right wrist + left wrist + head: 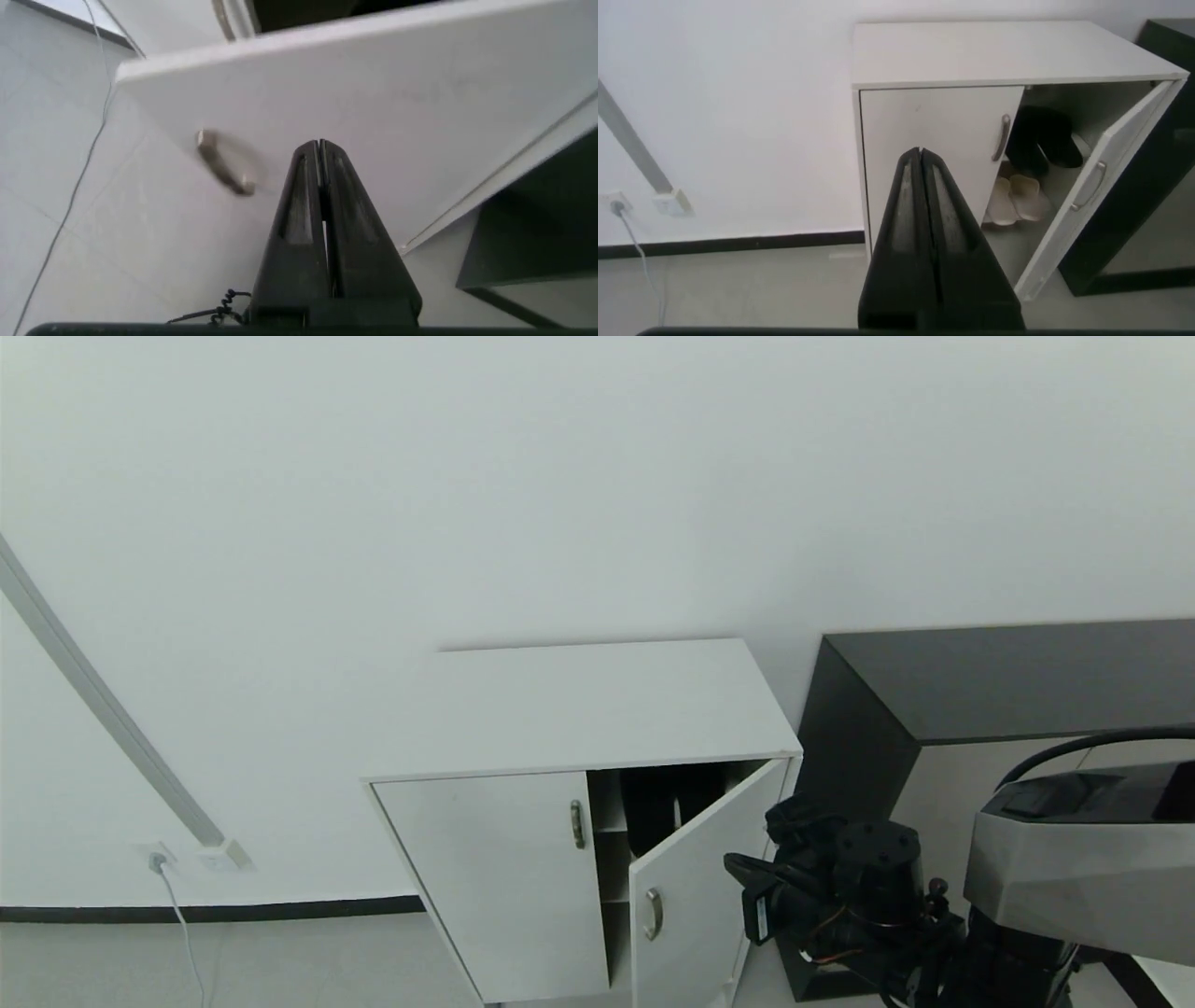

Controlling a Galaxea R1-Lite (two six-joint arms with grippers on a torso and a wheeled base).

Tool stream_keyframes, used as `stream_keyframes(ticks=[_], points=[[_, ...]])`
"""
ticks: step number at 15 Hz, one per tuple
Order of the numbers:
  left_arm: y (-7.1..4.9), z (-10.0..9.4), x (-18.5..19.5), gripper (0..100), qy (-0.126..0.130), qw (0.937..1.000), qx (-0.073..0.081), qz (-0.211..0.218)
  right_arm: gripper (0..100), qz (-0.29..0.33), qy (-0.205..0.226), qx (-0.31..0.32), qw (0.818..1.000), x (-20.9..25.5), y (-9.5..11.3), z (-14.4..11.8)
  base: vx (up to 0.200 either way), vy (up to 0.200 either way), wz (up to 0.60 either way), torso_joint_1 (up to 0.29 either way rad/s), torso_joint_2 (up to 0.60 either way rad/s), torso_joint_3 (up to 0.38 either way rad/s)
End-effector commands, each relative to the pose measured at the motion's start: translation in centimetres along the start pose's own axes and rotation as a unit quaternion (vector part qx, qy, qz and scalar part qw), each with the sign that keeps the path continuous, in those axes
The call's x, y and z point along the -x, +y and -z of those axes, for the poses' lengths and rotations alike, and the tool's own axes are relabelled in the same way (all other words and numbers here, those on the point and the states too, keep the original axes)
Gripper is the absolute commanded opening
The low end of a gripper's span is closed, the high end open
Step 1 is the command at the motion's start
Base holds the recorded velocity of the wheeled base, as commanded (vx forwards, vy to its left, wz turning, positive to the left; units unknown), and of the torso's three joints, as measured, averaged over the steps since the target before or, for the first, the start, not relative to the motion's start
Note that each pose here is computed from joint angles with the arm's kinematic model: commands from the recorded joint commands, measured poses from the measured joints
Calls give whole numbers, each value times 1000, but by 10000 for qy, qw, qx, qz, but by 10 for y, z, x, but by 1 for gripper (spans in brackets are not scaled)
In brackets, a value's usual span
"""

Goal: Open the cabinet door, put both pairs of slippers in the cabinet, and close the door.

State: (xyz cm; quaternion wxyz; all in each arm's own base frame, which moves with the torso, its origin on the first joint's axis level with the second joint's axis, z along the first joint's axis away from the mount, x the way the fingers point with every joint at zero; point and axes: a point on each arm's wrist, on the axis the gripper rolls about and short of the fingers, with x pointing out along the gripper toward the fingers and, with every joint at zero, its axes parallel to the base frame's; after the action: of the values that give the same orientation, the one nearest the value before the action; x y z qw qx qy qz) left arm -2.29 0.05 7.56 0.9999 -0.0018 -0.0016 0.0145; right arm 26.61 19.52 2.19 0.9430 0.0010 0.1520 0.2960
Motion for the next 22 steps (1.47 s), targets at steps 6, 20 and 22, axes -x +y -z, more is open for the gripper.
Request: stream_keyframes(ticks=[6, 20, 22], points=[[0, 0, 0, 0, 8, 10000, 5, -1, 0, -42, 26, 19, 10000, -4, 3, 2, 0, 0, 0, 0, 0, 0], [0, 0, 0, 0, 8, 10000, 12, -16, 0, 89, -164, -13, 9998, -64, -4, -1, 0, 0, 0, 0, 0, 0], [0, 0, 0, 0, 8, 10000, 12, -24, 0, 107, -212, -12, 9997, -72, -6, 1, 0, 0, 0, 0, 0, 0]])
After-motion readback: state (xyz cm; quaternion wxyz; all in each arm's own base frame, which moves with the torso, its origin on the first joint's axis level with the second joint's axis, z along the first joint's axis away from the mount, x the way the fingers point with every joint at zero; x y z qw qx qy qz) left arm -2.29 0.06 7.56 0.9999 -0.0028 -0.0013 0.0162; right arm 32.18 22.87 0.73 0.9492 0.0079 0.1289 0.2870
